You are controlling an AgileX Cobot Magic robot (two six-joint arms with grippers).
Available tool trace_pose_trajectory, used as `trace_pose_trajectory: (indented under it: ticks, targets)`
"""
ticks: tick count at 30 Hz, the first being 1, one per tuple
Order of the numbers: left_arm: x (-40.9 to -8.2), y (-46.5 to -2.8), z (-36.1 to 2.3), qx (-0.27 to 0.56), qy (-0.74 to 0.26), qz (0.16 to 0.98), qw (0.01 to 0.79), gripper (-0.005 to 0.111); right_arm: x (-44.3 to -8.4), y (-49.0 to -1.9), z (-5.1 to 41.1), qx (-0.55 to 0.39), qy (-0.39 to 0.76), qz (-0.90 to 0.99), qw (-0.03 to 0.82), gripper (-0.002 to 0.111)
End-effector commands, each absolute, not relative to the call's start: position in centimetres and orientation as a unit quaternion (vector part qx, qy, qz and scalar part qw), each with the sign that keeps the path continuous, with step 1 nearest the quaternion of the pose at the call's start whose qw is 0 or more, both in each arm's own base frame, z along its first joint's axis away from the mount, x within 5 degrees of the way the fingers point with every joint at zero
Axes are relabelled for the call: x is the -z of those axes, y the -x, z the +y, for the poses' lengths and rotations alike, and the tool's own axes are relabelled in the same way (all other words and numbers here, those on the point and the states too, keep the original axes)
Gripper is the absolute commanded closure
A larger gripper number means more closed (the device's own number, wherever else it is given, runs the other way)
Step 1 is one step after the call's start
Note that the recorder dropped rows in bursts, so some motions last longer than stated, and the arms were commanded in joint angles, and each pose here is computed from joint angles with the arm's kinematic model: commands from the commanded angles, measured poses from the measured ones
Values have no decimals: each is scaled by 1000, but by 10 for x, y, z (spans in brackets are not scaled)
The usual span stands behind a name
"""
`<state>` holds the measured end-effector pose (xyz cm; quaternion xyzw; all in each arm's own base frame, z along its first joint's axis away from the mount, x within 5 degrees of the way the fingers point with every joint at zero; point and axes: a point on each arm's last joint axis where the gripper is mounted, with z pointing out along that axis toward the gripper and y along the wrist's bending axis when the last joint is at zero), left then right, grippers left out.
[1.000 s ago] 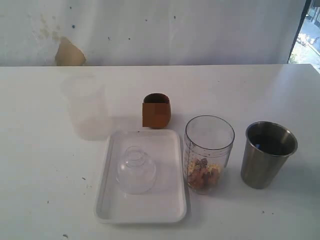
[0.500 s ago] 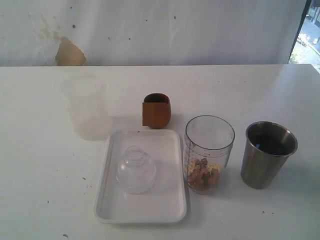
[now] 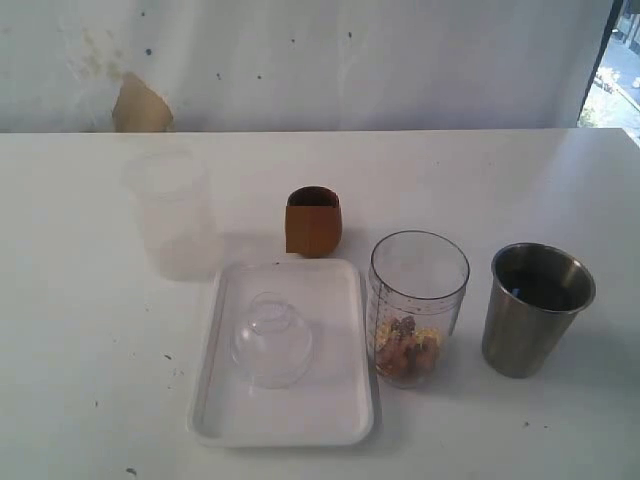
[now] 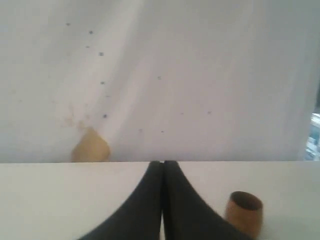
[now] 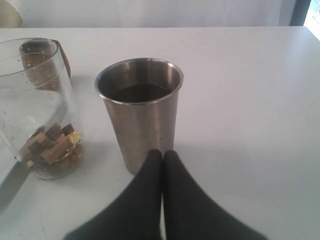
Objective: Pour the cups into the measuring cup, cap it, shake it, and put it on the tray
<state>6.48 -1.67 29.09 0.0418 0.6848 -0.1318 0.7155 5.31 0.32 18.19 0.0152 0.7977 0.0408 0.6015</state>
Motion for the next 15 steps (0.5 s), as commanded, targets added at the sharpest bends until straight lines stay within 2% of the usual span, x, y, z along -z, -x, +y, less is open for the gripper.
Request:
trace_pose_trajectory:
  ticks: [1,4,11,15]
  targets:
    - [-266,-53,-7,67,-20,672,737,107,-182,-53,3,-39,-16,794,607,108]
    - [-249,-49,-3,38,-2,665,746,107,-182,-53,3,-39,-16,794,607,108]
    - [-204,-56,0,24,24,711,702,107,-182,-53,3,-39,-16,794,607,108]
    - [-197,-56,0,19,23,739,674,107,-182,-53,3,-39,-16,794,607,108]
